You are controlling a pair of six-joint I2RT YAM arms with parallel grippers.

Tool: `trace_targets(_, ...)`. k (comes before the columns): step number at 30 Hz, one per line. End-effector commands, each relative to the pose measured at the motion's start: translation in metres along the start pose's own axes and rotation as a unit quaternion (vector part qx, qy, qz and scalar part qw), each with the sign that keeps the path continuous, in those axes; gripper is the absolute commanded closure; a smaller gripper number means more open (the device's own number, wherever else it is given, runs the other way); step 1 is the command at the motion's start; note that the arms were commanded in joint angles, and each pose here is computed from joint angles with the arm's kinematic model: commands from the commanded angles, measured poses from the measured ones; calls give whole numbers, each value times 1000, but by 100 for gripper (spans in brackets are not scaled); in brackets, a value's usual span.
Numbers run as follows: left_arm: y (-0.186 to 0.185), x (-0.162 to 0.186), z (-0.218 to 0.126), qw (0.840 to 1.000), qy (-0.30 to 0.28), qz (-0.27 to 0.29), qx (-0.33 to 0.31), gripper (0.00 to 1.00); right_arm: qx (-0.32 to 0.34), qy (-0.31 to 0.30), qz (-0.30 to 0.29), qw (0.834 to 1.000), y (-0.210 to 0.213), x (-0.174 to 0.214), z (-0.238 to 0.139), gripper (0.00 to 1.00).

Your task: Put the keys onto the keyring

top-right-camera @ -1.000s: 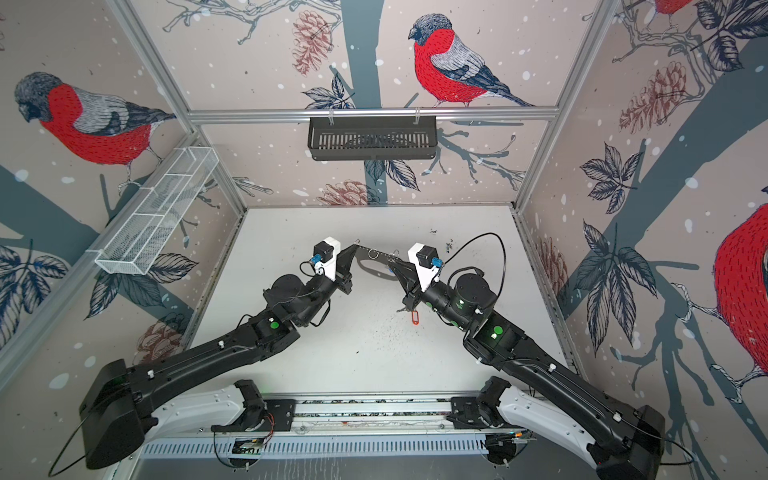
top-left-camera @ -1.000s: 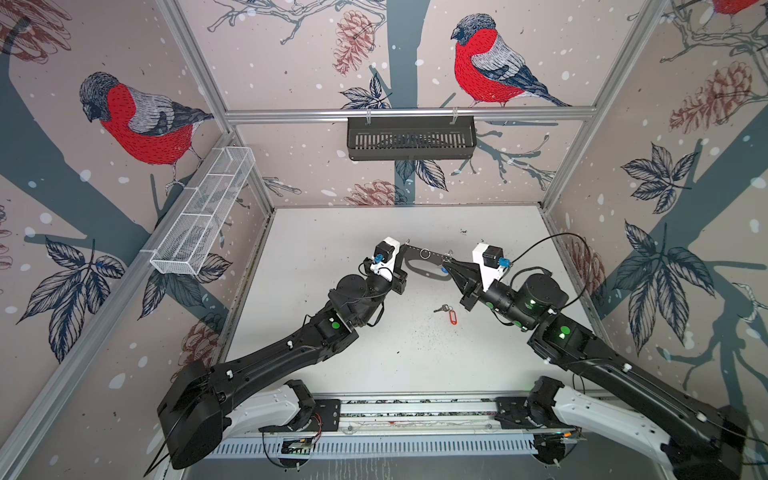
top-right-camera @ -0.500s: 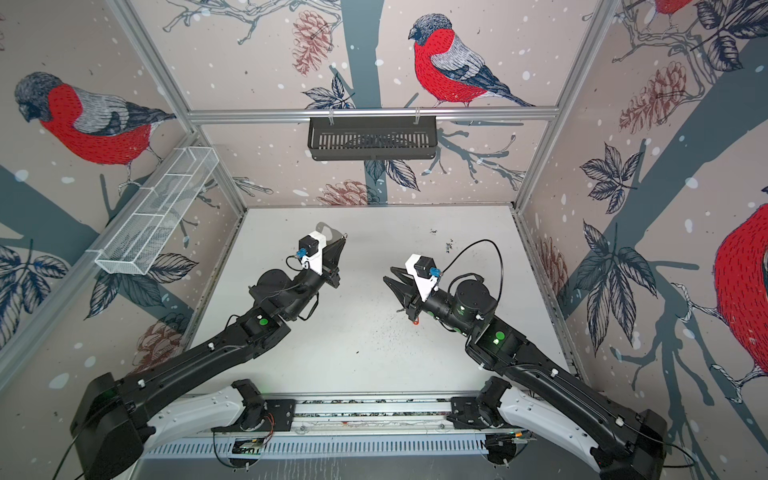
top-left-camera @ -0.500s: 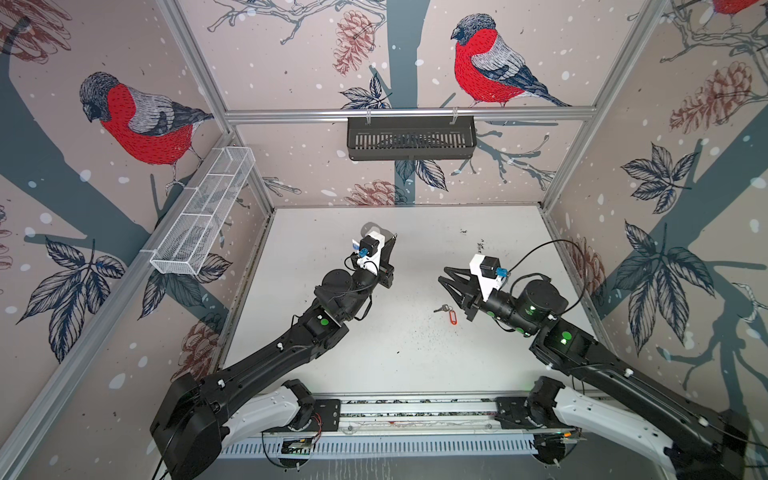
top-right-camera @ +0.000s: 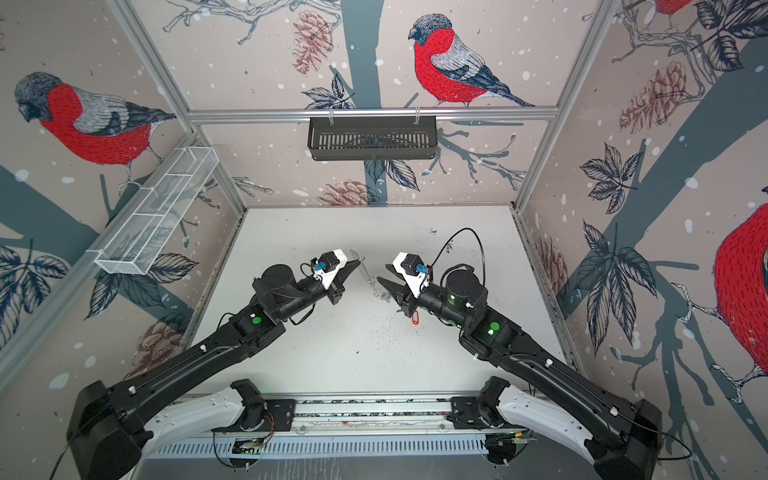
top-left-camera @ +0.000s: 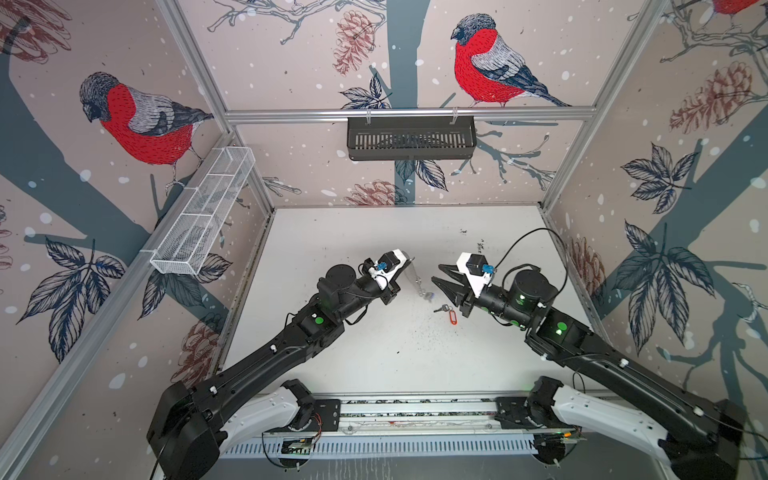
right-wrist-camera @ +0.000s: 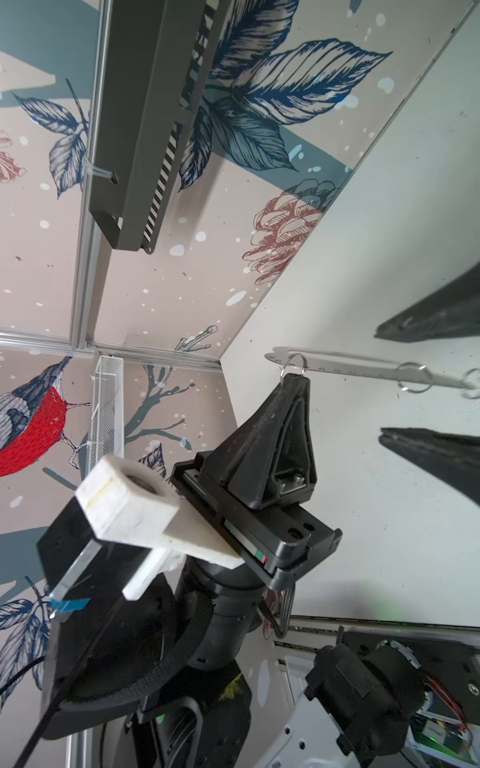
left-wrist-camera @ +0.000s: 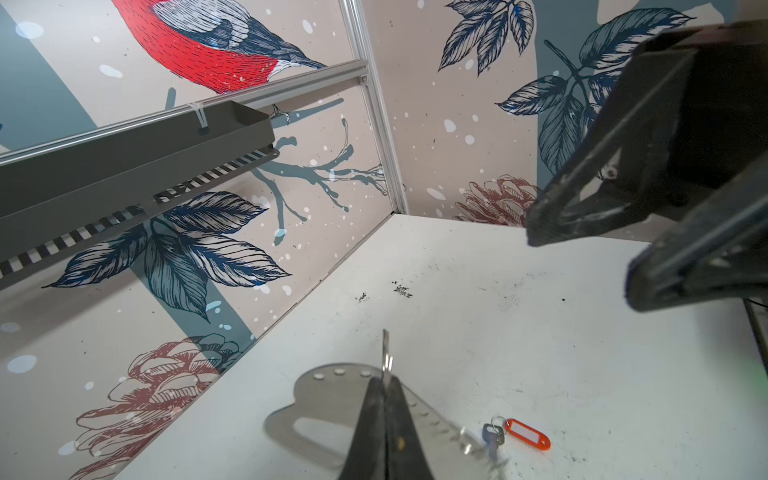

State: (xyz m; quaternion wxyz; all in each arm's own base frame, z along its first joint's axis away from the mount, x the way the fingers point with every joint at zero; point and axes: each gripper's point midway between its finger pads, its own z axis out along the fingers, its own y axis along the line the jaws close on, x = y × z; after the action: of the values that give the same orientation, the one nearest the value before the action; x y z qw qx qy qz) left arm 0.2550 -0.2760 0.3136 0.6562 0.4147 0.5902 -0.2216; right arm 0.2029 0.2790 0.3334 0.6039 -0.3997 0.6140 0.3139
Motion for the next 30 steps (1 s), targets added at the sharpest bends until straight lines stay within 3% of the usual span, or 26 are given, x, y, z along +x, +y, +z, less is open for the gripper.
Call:
trace_targets(1, -14, -5, -7, 999, -16, 34, 37, 100, -17, 6, -23, 1000, 5, 1, 4, 59)
trace_targets(11, -49, -4, -15, 989, 6, 32, 147, 100, -50, 18, -44, 998, 13, 6, 15, 58)
trace_targets(25, -60, -12, -23, 983, -14, 30, 180, 100, -84, 31, -47, 995, 24, 12, 16, 82)
trace_targets(30, -61, -12, -24, 983, -16, 32, 179, 100, -93, 35, -45, 994, 27, 14, 18, 84)
